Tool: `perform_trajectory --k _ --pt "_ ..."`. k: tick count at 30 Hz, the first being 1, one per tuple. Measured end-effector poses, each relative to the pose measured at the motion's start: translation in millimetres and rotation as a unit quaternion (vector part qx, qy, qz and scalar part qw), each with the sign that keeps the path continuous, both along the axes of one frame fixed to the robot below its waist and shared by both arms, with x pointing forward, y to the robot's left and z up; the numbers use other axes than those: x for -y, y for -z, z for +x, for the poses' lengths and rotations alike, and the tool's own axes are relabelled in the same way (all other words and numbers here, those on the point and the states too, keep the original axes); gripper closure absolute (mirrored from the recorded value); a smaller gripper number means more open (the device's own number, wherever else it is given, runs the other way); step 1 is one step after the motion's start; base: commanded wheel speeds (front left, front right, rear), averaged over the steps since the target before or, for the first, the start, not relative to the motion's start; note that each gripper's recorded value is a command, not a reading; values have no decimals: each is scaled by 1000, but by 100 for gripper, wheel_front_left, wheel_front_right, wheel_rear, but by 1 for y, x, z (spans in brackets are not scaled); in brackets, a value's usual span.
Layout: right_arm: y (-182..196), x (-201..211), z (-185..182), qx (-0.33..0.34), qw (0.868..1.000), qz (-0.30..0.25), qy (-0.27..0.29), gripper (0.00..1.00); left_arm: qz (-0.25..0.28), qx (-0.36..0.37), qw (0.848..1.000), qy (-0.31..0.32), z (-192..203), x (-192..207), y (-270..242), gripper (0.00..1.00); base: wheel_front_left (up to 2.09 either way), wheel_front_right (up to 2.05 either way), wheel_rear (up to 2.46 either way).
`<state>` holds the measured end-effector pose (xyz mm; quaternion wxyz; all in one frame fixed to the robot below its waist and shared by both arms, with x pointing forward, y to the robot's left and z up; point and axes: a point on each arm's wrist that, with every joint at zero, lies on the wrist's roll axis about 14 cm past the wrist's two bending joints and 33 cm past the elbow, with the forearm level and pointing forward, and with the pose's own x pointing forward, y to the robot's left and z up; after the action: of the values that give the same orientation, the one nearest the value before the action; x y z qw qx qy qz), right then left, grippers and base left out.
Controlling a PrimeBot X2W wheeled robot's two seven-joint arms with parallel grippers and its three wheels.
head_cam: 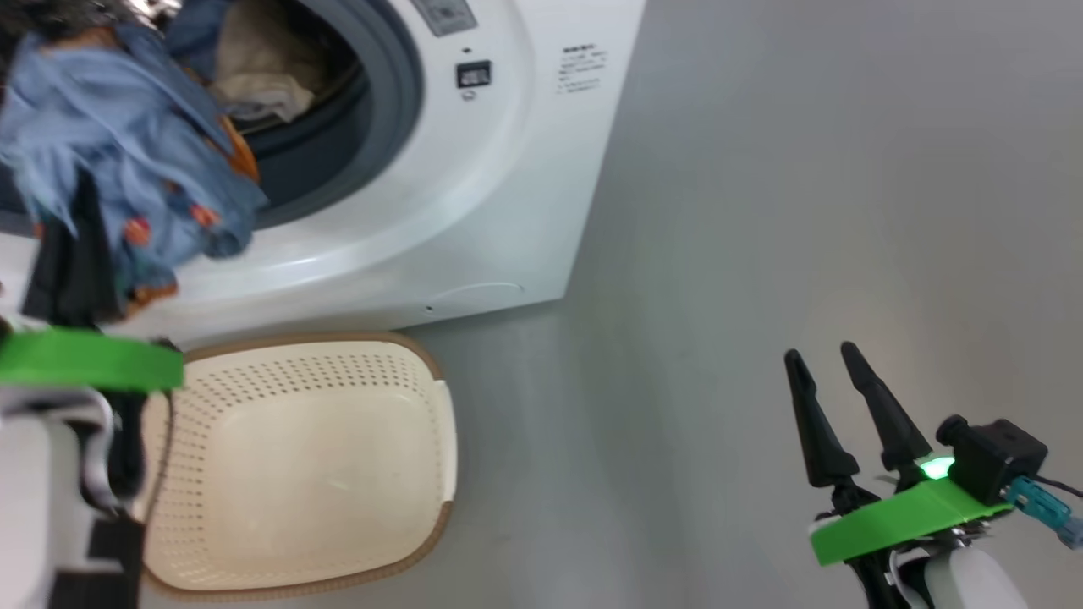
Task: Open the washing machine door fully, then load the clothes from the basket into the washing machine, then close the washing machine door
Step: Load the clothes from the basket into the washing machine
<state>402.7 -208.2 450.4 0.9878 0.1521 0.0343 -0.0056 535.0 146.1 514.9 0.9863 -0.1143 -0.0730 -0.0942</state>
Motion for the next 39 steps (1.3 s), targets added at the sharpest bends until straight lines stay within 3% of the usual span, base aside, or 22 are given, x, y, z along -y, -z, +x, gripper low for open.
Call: perform_trajectory --k 16,23,24,25,26,39 --pt "16 16 -2 -26 999 9 45 0 27 -80 996 24 116 32 53 100 0 0 0" --pt "22 22 2 -34 998 10 59 0 30 -44 998 19 164 37 30 100 0 0 0" --pt "23 24 2 -35 997 9 61 0 27 -37 999 18 169 38 27 77 0 0 0" --pt "25 25 2 -38 997 8 63 0 28 -36 999 19 172 40 28 21 0 0 0" --pt "26 26 1 -41 997 7 65 0 35 -39 998 22 173 42 33 0 0 0 0" --pt "26 22 12 -34 998 9 55 0 22 -77 997 2 151 28 66 0 0 0 0"
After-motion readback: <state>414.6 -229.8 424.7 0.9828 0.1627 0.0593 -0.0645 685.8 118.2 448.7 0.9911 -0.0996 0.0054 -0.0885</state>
